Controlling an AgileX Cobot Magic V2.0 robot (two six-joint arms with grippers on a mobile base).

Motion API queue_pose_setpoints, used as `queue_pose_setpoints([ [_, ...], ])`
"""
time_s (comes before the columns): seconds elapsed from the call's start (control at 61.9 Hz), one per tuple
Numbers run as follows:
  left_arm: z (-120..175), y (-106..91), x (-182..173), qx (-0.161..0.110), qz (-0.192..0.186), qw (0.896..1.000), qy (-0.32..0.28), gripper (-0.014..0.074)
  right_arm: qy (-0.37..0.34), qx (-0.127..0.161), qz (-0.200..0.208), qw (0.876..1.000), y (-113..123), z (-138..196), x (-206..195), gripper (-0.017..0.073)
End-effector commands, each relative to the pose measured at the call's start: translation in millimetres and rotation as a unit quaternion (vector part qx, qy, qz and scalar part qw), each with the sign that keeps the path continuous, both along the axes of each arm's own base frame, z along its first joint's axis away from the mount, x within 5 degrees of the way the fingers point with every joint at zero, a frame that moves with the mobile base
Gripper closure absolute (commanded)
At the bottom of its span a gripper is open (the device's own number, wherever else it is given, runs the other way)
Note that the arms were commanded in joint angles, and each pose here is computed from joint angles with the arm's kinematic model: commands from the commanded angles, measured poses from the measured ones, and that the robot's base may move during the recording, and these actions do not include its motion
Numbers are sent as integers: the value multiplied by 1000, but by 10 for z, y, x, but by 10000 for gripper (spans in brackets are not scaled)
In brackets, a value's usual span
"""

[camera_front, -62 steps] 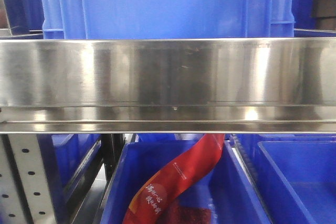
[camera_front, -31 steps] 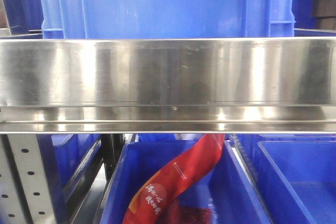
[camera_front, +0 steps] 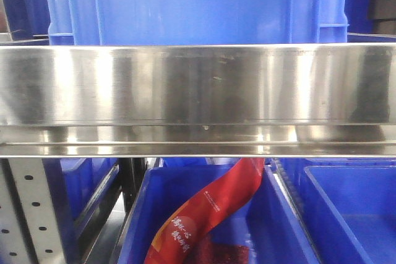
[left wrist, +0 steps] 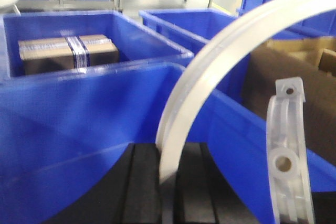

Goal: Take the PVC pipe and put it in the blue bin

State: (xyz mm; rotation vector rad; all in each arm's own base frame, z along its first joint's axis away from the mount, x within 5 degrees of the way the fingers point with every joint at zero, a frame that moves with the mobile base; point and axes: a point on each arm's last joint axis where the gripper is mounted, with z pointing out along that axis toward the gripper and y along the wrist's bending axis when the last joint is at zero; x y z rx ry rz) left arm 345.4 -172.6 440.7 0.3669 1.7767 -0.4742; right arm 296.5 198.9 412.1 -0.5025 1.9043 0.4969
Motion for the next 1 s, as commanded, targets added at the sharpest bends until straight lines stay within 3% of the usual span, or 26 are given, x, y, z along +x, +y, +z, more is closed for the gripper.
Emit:
queue_pose_setpoints([
  [0.0, 62, -18, -32, -10, -5, 1000, -4, 697, -16, 10, 0, 1000, -1, 81, -10, 718],
  [0.162, 5, -30, -25, 0, -9, 1000, 16, 498, -16, 12, 0, 1000, 0, 85, -11, 676],
  [0.258, -3, -31, -28, 2, -11, 1000, 20, 312, -18, 17, 0, 1000, 2, 92, -10, 554],
  [0.371, -9, -32, -31, 4, -12, 1000, 23, 207, -19, 22, -1, 1000, 5, 98, -9, 354],
  [0.436, -9, -32, -31, 4, -12, 1000, 23, 202, -19, 22, -1, 1000, 5, 98, -9, 247],
  [0.501, -9, -32, -31, 4, -12, 1000, 23, 204, -19, 22, -1, 1000, 5, 98, -9, 200],
  [0.711, 58, -8, -81, 0, -12, 1000, 15, 212, -31, 30, -1, 999, -33, 196, -66, 202],
  [0.808, 154, 28, -157, -6, -12, 1000, 4, 246, -44, 38, 0, 998, -87, 304, -149, 260],
  [0.888, 257, 72, -248, -9, -12, 1000, -8, 315, -55, 46, 0, 997, -136, 396, -223, 363],
  [0.985, 366, 124, -361, -12, -14, 1000, -18, 480, -69, 55, 0, 996, -195, 502, -314, 517],
])
